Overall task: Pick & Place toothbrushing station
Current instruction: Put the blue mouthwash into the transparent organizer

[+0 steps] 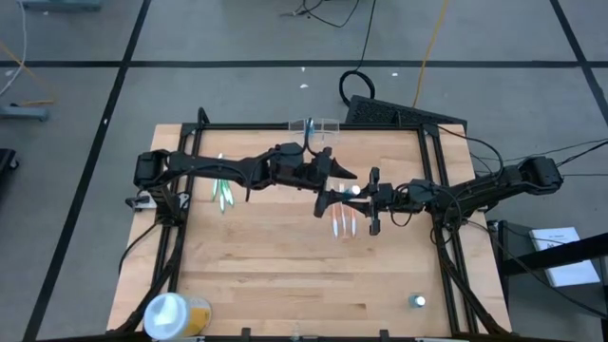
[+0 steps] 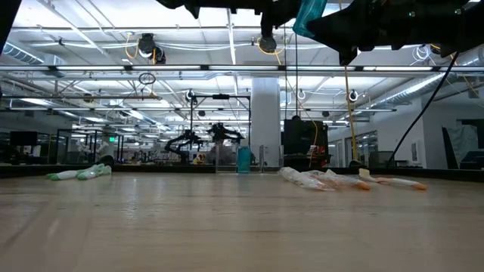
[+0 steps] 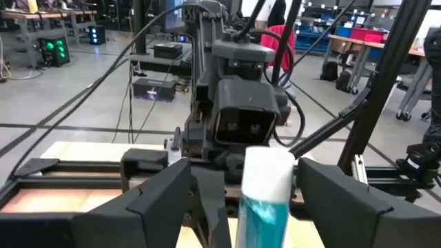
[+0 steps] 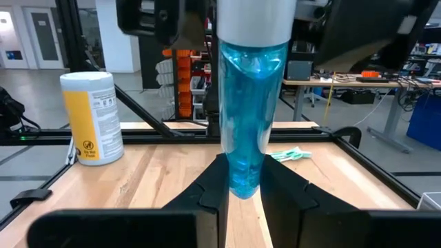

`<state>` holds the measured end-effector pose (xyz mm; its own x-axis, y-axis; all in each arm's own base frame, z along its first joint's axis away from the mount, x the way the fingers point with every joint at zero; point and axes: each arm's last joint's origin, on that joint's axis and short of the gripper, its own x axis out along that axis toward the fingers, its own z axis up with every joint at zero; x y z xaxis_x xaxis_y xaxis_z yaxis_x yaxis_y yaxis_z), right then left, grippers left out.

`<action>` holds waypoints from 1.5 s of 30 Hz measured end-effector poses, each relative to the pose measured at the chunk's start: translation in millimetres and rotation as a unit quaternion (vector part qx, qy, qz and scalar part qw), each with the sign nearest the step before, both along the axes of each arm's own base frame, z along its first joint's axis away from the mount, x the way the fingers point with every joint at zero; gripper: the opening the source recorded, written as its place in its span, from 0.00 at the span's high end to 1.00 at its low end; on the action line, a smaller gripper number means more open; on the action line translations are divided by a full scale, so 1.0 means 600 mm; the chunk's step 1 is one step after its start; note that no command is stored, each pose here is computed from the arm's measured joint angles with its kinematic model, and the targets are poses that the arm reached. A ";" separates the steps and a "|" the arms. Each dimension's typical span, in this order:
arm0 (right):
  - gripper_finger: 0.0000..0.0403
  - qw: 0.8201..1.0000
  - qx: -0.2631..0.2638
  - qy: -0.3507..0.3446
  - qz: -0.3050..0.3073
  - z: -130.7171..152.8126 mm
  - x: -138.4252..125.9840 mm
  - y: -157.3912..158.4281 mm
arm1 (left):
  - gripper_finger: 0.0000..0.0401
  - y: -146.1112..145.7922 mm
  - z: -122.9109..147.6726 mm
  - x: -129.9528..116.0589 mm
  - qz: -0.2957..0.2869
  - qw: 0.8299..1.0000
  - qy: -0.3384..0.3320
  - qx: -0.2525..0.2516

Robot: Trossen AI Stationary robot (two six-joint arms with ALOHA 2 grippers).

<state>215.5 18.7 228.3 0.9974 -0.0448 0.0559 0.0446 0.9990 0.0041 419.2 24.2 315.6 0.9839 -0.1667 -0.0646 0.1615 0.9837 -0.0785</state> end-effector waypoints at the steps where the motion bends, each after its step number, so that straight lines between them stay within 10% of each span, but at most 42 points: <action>1: 0.86 1.000 0.000 0.000 0.000 0.000 0.000 0.000 | 0.35 0.000 0.002 0.000 0.000 1.000 0.001 0.001; 27: 0.86 1.000 0.006 0.000 0.000 0.000 0.000 0.000 | 0.43 0.000 -0.002 0.011 -0.002 1.000 0.011 0.003; 45: 0.86 1.000 0.008 0.002 0.000 -0.001 0.000 0.000 | 0.75 -0.001 0.001 0.011 -0.013 1.000 0.002 0.006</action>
<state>215.5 18.6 227.8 0.9976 -0.0458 0.0512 0.0449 0.9988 0.0194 425.9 23.7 316.0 0.9789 -0.1920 -0.0706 0.1874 0.9800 -0.0670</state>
